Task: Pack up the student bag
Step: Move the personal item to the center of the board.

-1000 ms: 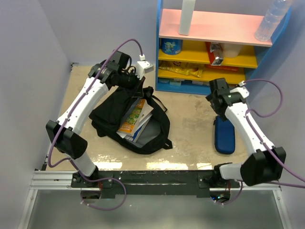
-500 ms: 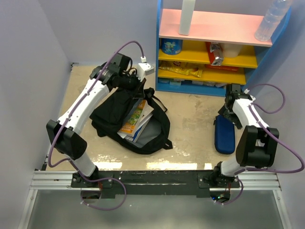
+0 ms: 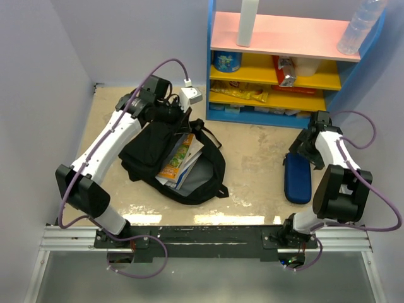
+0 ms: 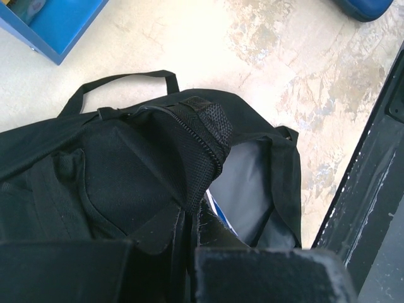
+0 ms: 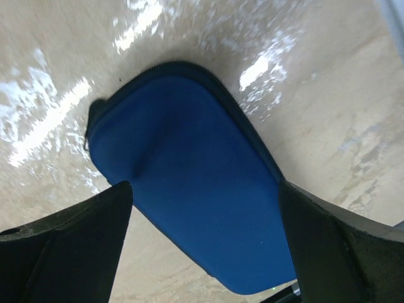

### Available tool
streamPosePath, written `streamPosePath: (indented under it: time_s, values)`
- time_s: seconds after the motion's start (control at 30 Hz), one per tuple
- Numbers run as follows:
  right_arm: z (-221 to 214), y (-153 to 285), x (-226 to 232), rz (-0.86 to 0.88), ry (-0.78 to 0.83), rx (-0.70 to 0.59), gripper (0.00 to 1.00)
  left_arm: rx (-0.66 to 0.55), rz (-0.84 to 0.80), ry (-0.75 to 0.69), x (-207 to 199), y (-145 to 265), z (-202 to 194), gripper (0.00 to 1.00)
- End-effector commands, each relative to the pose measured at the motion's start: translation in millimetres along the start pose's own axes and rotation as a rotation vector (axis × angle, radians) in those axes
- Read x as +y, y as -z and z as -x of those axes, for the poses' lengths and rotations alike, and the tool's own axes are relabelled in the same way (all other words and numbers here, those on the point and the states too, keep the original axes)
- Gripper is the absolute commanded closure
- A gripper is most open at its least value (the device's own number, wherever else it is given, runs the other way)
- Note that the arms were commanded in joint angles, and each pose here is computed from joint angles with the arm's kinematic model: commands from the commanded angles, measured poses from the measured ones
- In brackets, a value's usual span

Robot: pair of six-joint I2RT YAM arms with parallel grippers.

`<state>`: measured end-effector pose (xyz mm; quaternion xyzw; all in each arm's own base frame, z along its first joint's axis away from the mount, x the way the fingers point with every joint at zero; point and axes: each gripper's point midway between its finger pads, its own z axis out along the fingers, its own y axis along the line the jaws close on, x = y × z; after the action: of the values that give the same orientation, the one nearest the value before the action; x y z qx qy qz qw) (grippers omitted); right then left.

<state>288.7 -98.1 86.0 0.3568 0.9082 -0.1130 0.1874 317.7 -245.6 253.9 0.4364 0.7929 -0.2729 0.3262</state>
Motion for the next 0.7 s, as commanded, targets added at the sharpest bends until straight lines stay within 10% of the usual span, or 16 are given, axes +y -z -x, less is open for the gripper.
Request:
streamPosePath:
  time_s: [0.0,0.67]
  values:
    - [-19,-16,11,0.081,0.078,0.069,0.01,-0.11,-0.005,-0.087,-12,19,23,1.0]
    - [-64,24,154,0.529,-0.172,0.119,0.01,-0.105,0.007,-0.097,-11,30,20,1.0]
